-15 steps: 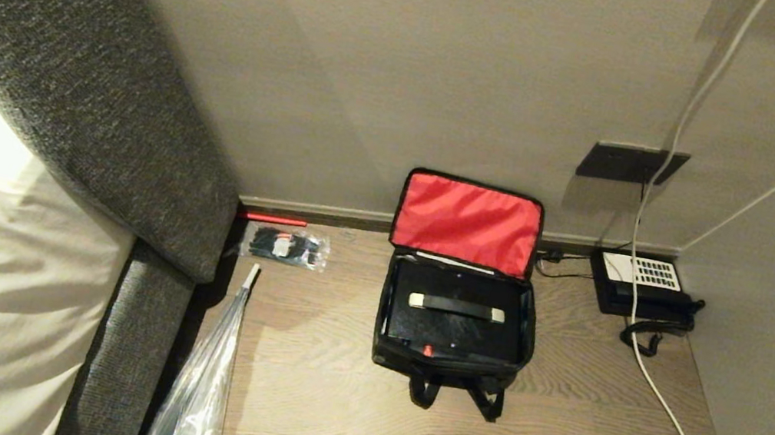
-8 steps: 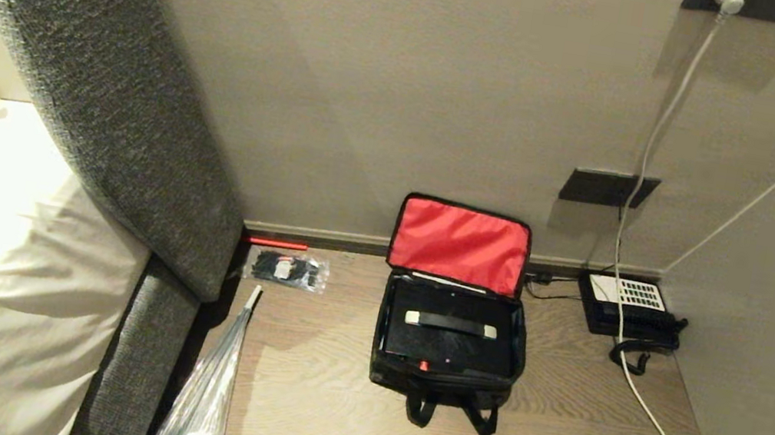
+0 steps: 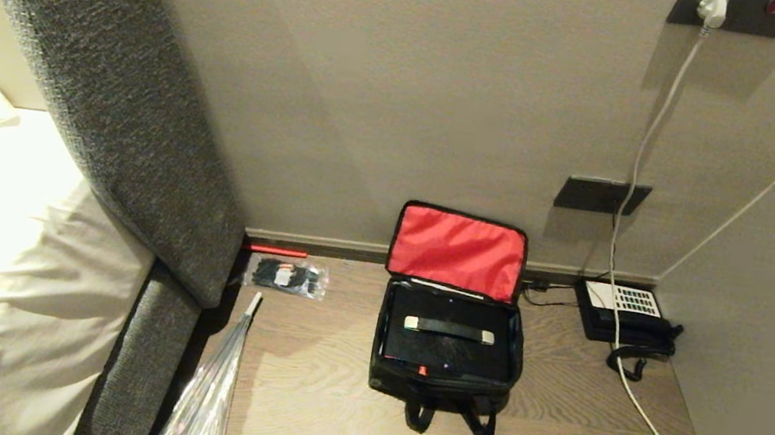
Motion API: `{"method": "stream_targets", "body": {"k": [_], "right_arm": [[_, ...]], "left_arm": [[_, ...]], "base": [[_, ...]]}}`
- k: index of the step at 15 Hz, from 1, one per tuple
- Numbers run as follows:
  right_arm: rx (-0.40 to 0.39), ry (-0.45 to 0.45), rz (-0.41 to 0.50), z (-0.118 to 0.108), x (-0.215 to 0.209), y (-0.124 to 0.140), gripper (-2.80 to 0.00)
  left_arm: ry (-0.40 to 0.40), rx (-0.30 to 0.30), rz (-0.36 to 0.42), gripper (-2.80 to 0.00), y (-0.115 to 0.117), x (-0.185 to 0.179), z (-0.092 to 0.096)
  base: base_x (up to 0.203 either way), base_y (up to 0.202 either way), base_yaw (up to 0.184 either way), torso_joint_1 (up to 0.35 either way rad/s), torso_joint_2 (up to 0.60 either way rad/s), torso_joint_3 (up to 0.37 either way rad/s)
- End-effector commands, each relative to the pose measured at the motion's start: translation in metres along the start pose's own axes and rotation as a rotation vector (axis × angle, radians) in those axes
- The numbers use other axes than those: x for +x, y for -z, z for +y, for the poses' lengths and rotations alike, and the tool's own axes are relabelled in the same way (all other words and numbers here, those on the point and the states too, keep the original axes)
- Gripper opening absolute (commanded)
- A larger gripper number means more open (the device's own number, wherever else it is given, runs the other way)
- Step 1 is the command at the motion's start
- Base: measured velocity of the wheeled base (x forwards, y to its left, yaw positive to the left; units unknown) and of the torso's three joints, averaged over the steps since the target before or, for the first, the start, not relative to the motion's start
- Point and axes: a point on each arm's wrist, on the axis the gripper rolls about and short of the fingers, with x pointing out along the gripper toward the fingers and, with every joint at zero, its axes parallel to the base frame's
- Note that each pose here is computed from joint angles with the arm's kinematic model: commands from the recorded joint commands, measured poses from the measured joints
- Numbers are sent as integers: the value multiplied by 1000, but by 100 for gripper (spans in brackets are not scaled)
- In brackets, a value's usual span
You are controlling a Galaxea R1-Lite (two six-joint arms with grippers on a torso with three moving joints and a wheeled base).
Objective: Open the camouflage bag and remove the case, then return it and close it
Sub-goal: Grip the handle
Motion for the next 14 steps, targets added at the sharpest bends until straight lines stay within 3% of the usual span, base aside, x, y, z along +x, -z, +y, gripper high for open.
{"method": "stream_targets", "body": {"k": [1, 14], "right_arm": [[0, 0, -19, 0, -1, 4, -280], [3, 0, -19, 0, -1, 4, -280]], "left_arm": [[-1, -1, -2, -280, 0, 0, 0], [-1, -1, -2, -280, 0, 0, 0]], "base": [[0, 0, 0, 0, 0, 0], [0, 0, 0, 0, 0, 0]]}}
